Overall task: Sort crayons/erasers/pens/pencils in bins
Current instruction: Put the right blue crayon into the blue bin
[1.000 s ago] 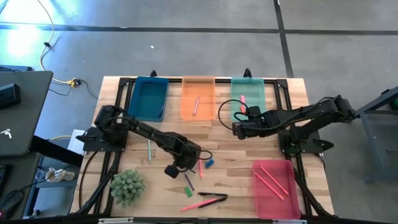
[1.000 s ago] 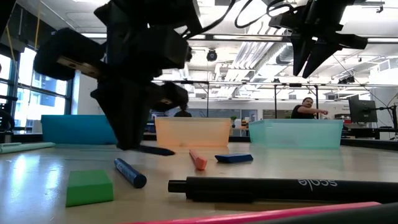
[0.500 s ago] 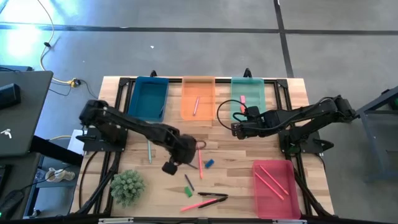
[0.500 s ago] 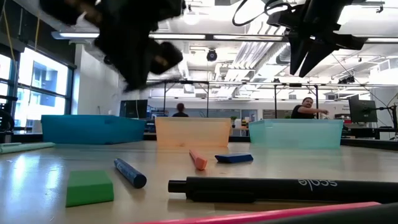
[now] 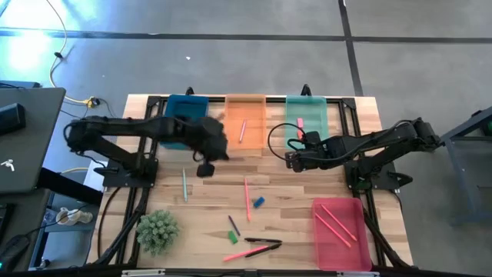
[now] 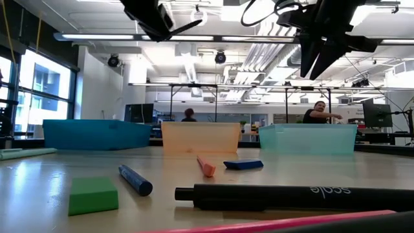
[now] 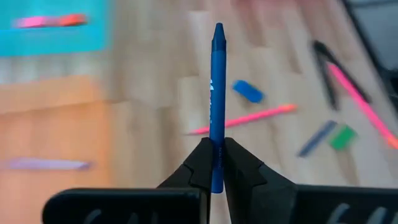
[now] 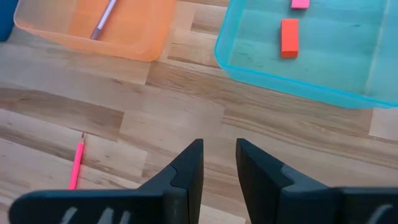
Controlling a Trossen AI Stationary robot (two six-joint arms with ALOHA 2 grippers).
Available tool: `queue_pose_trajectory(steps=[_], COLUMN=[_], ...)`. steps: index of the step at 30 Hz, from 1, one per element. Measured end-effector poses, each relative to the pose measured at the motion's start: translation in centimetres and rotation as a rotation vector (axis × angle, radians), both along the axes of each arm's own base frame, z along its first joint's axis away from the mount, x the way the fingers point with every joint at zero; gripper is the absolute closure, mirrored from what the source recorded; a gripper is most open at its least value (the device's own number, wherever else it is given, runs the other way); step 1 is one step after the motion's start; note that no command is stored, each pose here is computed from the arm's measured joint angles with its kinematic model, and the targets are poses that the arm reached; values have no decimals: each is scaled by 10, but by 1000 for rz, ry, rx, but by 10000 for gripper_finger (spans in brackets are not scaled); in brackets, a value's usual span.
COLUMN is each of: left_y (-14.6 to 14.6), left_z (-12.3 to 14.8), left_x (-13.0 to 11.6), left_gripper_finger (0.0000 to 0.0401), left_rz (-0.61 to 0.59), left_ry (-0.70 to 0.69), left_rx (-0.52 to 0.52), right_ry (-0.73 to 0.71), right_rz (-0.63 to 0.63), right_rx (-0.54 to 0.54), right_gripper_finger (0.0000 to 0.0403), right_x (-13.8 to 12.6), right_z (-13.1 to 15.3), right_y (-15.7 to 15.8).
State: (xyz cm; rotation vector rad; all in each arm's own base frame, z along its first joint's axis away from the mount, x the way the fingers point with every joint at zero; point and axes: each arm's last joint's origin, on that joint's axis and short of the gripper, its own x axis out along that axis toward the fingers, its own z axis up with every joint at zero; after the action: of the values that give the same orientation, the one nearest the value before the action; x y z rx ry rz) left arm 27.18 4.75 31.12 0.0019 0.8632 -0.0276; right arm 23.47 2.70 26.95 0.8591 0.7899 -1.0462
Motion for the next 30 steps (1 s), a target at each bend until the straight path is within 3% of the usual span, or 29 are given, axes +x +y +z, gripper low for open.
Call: queue_pose_trajectory(steps=[5, 13, 19, 30], left_y=[28, 59, 67, 83], left_z=[2, -28, -54, -83], left_x=[-35, -86, -111, -141], left_gripper_finger=[393, 393, 393, 393], left_rz=[164, 485, 687, 1005], left_ry=[-34, -116, -112, -41], left_rx=[17, -72, -154, -139], right_ry=[-14, -18, -19, 57], right_rz=[-1, -1, -29, -29], right_rx=[0, 0, -3, -52], right_gripper_finger=[316, 316, 316, 316], right_x=[1, 2, 2, 3], right_z=[0, 0, 1, 0], right_y=[0, 0, -6, -43])
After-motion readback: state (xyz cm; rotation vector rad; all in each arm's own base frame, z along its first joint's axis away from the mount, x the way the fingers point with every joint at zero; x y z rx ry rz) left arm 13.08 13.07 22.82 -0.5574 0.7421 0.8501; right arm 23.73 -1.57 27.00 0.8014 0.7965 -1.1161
